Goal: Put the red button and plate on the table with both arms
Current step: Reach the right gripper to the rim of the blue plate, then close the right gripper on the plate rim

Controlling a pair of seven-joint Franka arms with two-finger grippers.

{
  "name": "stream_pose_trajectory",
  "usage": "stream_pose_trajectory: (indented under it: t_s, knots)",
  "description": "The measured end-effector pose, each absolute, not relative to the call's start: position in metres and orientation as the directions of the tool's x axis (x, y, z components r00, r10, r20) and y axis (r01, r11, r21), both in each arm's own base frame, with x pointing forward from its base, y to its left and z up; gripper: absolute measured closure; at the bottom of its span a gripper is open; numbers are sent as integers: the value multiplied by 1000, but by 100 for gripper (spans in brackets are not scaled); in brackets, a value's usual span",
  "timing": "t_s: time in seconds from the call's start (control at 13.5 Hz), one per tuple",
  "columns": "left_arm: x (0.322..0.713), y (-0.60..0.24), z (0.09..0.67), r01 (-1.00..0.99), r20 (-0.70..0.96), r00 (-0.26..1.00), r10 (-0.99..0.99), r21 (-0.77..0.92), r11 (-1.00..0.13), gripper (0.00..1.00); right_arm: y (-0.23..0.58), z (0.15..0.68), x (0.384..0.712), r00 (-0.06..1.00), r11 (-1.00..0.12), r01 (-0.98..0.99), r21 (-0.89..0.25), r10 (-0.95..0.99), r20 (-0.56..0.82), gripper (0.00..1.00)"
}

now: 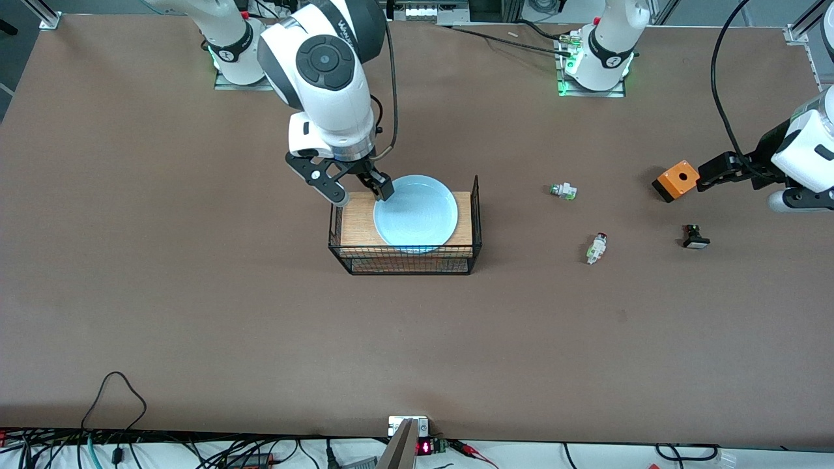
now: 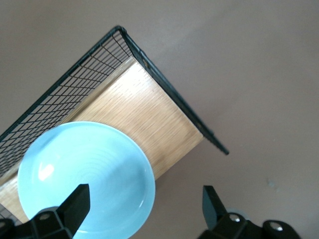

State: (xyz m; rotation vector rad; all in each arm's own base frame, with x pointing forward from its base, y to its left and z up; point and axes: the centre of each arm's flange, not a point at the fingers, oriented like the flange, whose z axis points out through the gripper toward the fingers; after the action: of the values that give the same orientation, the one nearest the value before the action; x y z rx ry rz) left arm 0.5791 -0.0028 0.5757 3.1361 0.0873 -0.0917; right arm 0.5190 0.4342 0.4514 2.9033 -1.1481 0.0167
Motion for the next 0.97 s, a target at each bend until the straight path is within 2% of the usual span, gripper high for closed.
stream_pose_trajectory:
  t_s: [0.37,0.67,0.89,0.97]
  knots:
    - [580,-3,573,55,-62,997,55,1,-998,0,474,397,496,746,-741,-665,88,-656,112,0]
    - [581,-8,572,46,-65,997,46,1,-999,0,483,370,495,762,-757,-647,98,-634,134,0]
    - [583,-11,565,40,-78,996,40,1,-999,0,485,366,495,764,-759,-644,96,-632,135,8]
    - [585,-11,562,39,-83,996,39,0,-999,0,485,366,496,763,-758,-645,95,-632,135,8]
